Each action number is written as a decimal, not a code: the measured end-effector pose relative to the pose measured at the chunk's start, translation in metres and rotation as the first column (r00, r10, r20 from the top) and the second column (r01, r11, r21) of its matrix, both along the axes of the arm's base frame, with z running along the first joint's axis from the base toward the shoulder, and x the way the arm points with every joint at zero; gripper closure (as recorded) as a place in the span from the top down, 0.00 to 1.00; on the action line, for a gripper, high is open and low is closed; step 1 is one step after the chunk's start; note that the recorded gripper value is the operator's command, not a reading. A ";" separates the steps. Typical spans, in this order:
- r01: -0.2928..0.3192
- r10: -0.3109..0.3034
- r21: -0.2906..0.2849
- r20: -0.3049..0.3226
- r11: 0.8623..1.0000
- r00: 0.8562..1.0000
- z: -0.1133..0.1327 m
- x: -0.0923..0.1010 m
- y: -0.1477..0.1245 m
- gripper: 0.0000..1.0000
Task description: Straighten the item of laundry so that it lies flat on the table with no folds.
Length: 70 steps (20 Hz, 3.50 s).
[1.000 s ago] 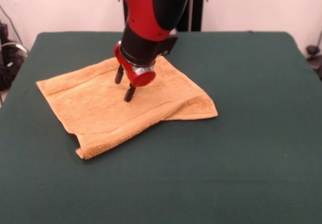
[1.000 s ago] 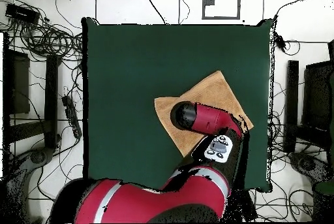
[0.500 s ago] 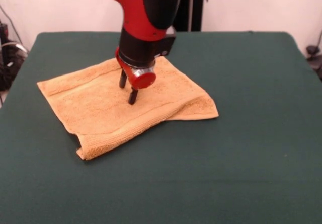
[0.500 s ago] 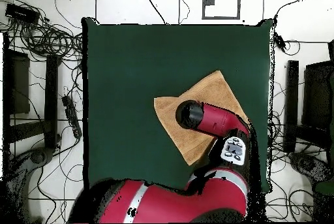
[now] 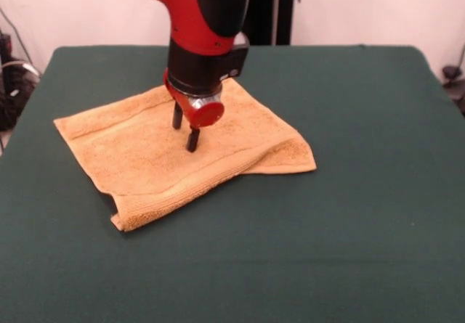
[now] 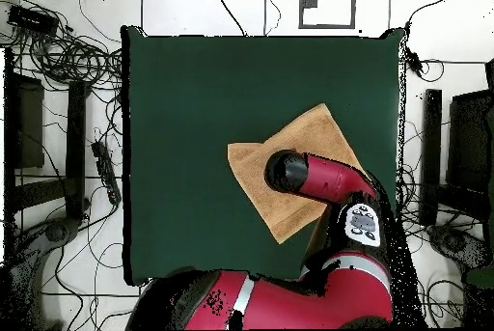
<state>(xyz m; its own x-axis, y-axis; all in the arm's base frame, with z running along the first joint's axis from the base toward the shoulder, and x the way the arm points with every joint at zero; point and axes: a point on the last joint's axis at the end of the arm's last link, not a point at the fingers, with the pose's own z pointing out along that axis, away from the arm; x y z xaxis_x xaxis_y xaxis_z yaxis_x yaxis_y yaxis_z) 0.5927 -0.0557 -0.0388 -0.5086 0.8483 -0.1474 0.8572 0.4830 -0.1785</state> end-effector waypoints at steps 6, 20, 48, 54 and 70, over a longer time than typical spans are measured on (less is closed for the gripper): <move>-0.069 0.070 -0.018 0.014 0.997 0.997 -0.001 -0.001 0.005 1.00; -0.391 0.383 -0.223 -0.079 0.893 0.920 0.039 0.024 0.087 1.00; -0.365 0.415 -0.235 0.216 0.901 0.884 -0.018 0.084 0.039 1.00; -0.372 0.425 -0.247 0.219 0.895 0.878 -0.020 0.083 0.040 1.00; -0.289 0.274 -0.205 -0.096 0.935 0.957 -0.017 0.101 0.050 0.00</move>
